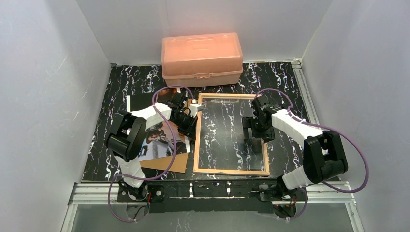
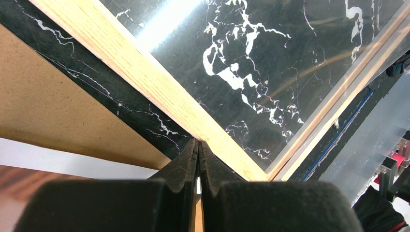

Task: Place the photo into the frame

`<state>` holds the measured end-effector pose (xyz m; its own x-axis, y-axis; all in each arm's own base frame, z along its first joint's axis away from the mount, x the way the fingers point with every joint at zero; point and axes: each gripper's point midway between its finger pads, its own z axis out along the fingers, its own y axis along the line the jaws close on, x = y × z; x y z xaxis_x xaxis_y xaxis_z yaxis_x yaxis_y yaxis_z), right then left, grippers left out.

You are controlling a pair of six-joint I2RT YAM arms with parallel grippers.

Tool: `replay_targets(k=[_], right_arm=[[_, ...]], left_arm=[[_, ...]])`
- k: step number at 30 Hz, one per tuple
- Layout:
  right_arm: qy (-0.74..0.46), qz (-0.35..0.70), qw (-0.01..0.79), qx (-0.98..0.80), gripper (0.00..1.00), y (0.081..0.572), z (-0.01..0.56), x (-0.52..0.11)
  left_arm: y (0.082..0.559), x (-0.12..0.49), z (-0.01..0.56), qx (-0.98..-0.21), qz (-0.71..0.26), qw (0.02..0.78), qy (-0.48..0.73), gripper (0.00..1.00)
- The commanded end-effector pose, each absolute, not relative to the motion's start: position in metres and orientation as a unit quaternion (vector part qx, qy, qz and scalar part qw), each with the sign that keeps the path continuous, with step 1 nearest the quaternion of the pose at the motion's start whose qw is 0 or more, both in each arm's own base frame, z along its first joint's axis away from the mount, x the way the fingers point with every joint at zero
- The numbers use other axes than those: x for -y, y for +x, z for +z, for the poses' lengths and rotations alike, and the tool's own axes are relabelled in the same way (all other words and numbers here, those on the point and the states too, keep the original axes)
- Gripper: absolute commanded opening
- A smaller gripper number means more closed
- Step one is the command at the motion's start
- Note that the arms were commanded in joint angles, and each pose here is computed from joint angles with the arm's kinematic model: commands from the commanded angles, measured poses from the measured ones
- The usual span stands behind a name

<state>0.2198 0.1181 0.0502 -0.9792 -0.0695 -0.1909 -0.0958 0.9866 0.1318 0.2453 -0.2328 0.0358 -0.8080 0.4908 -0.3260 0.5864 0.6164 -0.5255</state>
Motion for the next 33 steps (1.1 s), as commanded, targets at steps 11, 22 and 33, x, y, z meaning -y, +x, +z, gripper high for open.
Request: replay_targets(k=[11, 22, 33], right_arm=[[-0.052, 0.042, 0.121, -0.990, 0.99, 0.229, 0.057, -0.109], [-0.036, 0.066, 0.202, -0.977, 0.99, 0.268, 0.095, -0.123], [0.005, 0.098, 0.287, -0.953, 0.92, 0.331, 0.100, -0.148]], left_arm=[[0.244, 0.235, 0.054, -0.889, -0.334, 0.084, 0.303, 0.00], [0.245, 0.232, 0.056, -0.890, -0.334, 0.081, 0.300, 0.00], [0.268, 0.214, 0.078, -0.899, -0.332, 0.096, 0.270, 0.00]])
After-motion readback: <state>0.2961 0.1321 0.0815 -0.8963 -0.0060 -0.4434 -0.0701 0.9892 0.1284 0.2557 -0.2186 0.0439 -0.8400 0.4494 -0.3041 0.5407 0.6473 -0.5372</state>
